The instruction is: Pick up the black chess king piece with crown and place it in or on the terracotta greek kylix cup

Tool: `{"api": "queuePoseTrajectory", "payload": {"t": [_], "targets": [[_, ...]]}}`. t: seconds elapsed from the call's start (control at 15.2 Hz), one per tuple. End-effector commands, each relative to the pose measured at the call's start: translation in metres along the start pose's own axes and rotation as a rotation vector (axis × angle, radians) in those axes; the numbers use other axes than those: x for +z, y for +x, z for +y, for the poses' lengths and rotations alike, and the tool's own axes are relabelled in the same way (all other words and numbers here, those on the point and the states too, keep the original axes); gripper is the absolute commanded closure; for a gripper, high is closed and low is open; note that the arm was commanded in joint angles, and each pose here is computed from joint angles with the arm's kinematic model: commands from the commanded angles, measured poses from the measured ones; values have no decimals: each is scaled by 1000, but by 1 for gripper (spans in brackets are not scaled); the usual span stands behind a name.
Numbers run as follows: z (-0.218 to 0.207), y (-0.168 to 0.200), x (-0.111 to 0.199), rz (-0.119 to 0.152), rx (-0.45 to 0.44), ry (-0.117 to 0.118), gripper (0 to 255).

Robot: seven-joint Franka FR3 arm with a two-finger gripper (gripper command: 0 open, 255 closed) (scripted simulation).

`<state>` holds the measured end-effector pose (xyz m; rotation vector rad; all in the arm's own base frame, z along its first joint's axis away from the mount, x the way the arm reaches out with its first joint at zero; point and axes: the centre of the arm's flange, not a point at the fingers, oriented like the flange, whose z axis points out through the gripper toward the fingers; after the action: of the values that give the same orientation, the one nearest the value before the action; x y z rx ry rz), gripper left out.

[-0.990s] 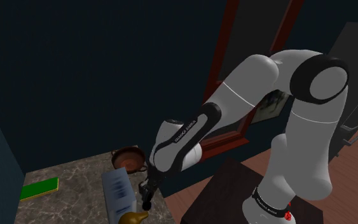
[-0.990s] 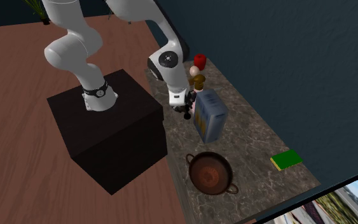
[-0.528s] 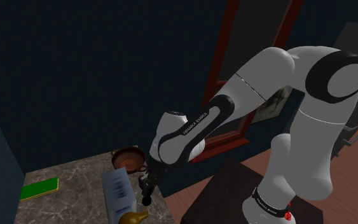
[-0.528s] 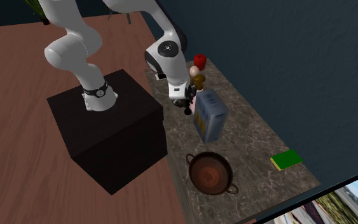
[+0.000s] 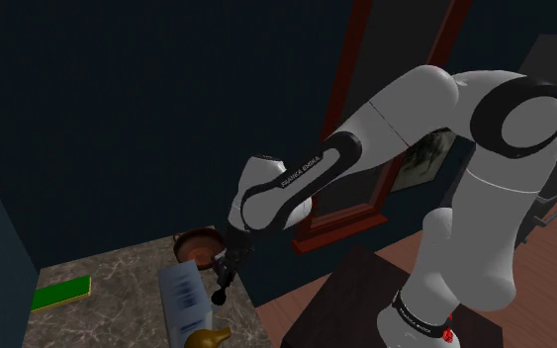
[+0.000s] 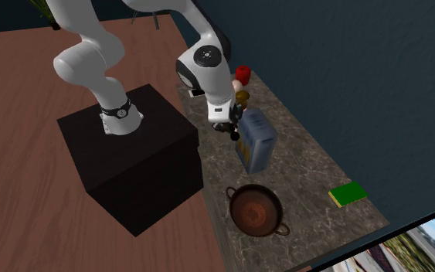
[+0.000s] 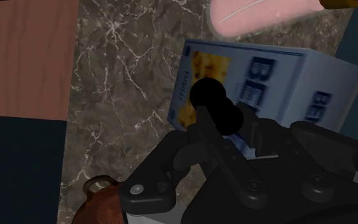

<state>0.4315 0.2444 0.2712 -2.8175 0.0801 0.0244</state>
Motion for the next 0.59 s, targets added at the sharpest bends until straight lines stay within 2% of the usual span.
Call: {"api": "queuePoseTrajectory", "payload": {"t": [0.0,0.53], "targets": [[7,26,-5,0,0,-1,255],[36,125,-25,0,0,-1,255]]}}
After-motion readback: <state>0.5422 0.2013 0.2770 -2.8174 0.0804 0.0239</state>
